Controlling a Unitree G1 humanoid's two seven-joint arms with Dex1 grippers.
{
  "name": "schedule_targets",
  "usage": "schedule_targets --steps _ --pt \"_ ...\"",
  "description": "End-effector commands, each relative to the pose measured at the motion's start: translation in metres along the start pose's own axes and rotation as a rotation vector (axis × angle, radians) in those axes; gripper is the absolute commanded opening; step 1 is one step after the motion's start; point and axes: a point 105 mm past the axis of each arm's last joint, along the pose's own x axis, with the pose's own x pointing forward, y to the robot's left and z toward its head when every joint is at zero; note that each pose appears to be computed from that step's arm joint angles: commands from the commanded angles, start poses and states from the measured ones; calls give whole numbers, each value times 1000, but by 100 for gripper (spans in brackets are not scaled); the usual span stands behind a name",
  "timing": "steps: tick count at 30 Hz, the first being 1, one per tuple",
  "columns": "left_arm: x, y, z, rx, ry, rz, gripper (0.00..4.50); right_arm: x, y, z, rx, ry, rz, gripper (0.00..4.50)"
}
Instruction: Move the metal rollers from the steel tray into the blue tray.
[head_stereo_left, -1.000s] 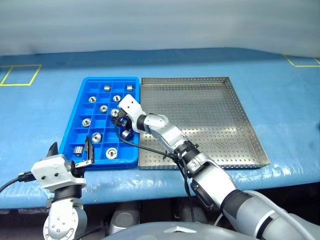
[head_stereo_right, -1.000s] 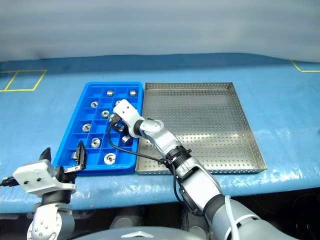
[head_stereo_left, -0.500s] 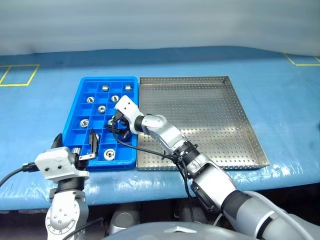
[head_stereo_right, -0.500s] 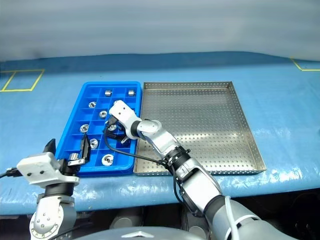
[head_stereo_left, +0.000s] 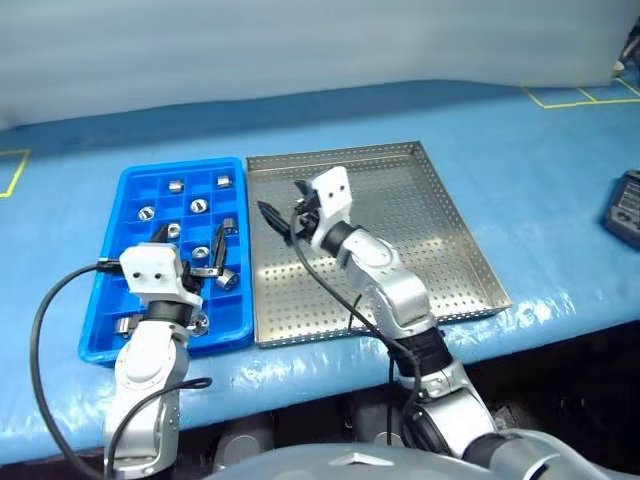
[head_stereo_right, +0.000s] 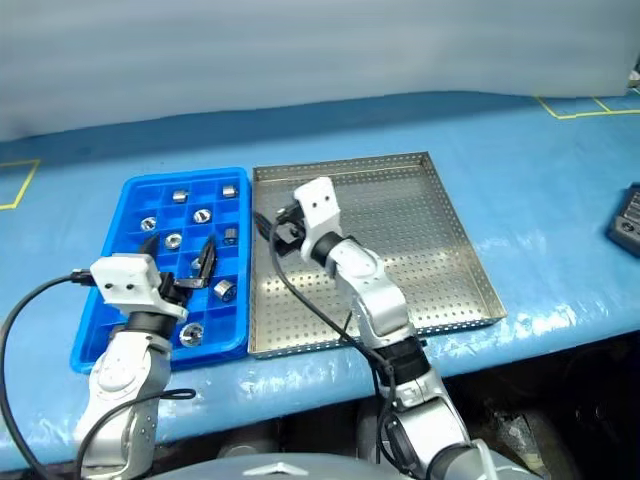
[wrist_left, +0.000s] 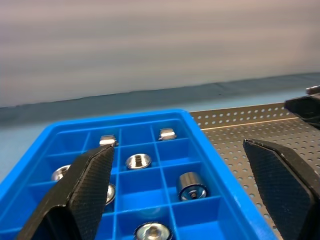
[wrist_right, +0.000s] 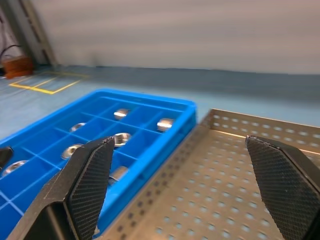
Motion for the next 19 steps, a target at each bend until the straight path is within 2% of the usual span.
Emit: schedule_targets --steps 1,9,19 --pt "6 -3 4 11 -15 -25 450 -14 -5 15 -32 -54 -55 444" --pt "15 -4 6 32 -39 -24 450 -44 -23 -9 -50 24 -190 444" --pt "13 -6 4 6 -26 -22 450 -52 -20 -25 26 86 -218 444"
